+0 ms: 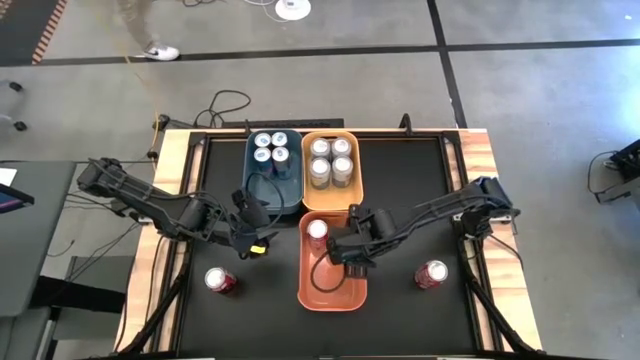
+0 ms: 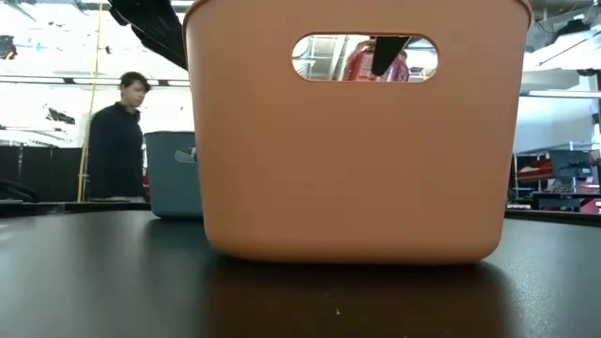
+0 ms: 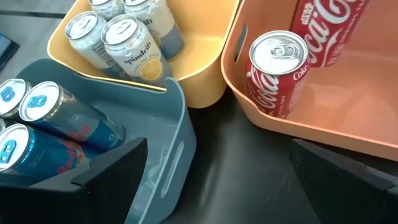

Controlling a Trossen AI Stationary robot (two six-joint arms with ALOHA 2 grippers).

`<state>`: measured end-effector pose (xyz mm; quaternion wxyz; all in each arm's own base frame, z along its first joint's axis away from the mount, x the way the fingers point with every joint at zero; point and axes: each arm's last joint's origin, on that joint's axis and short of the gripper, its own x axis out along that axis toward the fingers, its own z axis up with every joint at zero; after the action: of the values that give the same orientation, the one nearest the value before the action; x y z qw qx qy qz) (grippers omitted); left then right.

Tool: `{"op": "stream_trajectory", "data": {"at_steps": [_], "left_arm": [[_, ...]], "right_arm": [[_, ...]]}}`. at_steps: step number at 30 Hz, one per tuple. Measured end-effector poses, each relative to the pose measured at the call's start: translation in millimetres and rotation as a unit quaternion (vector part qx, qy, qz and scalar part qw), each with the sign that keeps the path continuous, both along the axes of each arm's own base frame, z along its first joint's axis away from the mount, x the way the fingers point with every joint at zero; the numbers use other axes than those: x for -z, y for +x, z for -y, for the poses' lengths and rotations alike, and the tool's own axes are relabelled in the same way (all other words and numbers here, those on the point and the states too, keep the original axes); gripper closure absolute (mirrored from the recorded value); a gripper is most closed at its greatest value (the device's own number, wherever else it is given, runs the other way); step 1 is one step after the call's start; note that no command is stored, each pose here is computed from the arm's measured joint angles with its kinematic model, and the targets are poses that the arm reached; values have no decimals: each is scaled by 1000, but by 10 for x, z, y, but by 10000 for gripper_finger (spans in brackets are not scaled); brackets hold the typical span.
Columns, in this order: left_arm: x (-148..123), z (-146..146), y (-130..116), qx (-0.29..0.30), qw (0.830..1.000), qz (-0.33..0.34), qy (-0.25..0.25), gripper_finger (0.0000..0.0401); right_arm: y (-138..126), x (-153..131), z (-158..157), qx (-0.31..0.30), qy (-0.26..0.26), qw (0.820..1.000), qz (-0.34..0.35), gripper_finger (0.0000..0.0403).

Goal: Sort soda cans
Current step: Put the red soda can into the orange bin

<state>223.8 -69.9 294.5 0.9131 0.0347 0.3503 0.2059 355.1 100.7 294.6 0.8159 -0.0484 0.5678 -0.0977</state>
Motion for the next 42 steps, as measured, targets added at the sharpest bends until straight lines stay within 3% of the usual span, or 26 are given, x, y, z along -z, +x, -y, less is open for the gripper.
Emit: {"op": "stream_trajectory", "data": {"at_steps": [14,24,32,42], "left_arm": [[5,1,-6,1,1000,-4,1,12],[11,-1,-13,-1,1000,-7,1,12],[16,-4,-19,-5,1000,-9,-1,12],[17,-4,-21,-4,1000,-10,0,12]], "right_arm": [[243,426,207,-12,-32,996,-78,139],[293,491,352,-28,-21,994,-100,137],[328,487,416,-27,-4,996,-90,19],[244,289,460,-6,-5,998,-63,32]]}}
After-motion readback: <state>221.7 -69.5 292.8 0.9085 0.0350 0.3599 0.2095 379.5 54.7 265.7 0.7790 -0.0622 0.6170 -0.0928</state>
